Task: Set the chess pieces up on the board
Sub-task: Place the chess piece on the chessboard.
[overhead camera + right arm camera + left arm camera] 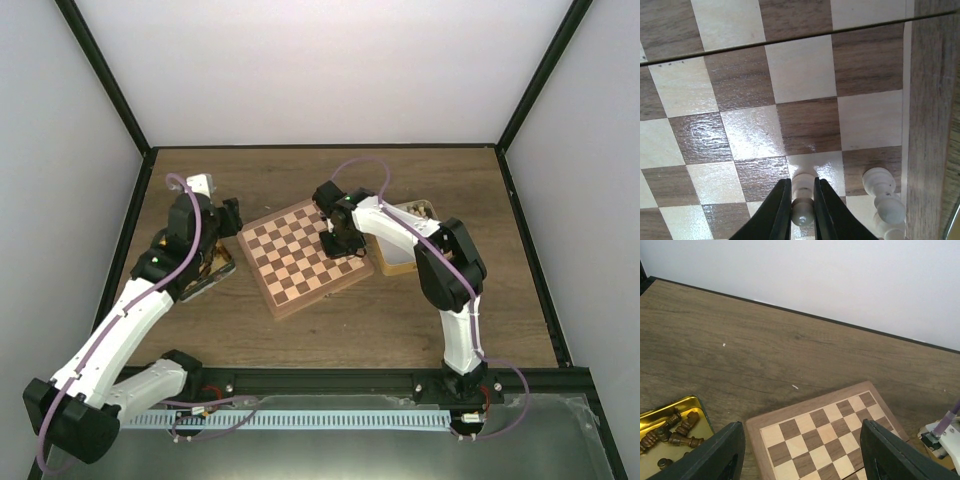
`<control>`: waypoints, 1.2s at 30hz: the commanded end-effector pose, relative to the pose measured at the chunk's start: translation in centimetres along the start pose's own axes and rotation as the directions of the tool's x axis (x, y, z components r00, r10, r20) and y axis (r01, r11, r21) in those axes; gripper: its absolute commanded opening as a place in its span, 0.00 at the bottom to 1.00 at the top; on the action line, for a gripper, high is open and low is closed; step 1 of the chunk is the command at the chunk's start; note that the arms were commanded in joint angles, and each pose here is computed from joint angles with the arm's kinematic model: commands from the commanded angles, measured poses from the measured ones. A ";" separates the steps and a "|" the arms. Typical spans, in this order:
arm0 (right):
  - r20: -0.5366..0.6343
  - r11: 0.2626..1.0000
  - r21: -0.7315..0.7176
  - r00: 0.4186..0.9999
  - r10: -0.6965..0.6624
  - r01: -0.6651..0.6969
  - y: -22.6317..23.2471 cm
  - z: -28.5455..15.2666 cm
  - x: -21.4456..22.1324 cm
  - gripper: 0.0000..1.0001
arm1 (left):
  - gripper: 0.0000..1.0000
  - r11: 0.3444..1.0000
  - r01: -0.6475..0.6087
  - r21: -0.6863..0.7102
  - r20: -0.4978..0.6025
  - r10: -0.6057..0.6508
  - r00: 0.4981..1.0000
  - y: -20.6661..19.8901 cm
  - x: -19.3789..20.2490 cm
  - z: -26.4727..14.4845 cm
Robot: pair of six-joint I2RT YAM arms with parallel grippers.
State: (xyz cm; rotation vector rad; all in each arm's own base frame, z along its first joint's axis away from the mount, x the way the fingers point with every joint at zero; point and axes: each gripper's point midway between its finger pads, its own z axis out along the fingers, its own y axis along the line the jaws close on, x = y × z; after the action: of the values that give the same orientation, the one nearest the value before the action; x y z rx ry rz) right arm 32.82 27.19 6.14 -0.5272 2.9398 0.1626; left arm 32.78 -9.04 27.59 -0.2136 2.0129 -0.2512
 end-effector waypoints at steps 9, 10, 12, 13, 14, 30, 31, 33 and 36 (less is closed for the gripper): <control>0.063 0.999 0.049 0.998 0.016 -0.019 -0.8 -1.0 -0.7 0.14 | 0.65 1.000 0.012 0.011 0.003 -0.012 1.000 0.0 0.1 0.3; 0.061 0.999 0.051 0.998 0.016 -0.019 -0.8 -1.0 -0.6 0.16 | 0.65 1.000 0.012 0.011 0.003 -0.012 1.000 0.0 0.1 0.4; 0.065 0.999 0.032 0.998 0.014 -0.016 -0.5 -1.2 -0.7 0.21 | 0.65 1.000 0.014 0.011 0.003 -0.014 1.000 0.0 0.1 0.4; 0.073 1.000 0.018 0.997 0.014 -0.015 -0.2 -1.5 -0.9 0.23 | 0.65 1.000 0.014 0.009 0.004 -0.014 1.000 0.0 0.2 0.4; 0.083 1.000 0.007 0.996 0.017 -0.017 0.0 -1.9 -1.2 0.25 | 0.65 1.000 0.017 0.005 0.005 -0.017 1.000 0.1 0.2 0.5; 0.460 0.917 -0.028 0.810 0.365 -0.397 -10.1 -10.9 -4.3 0.32 | 0.67 0.995 0.005 0.103 -0.007 -0.004 1.000 -1.5 0.3 0.3; 0.464 0.900 -0.025 0.793 0.395 -0.434 -11.7 -10.7 -3.7 0.33 | 0.68 0.993 0.004 0.118 -0.009 -0.003 1.000 -1.7 0.3 0.2; 0.456 0.870 -0.001 0.774 0.439 -0.493 -14.8 -9.6 -2.3 0.33 | 0.68 0.989 0.005 0.147 -0.011 -0.003 1.000 -2.3 0.3 0.1; 0.437 0.835 0.036 0.760 0.481 -0.550 -18.9 -7.8 -0.6 0.34 | 0.69 0.984 0.010 0.176 -0.009 -0.008 1.000 -2.8 0.1 0.1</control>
State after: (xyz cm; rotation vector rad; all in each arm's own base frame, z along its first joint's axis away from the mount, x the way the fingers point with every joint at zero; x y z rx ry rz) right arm 38.54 12.88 14.42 0.2128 2.5716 0.1519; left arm 32.91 -10.84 27.17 -0.1514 2.0254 -0.3641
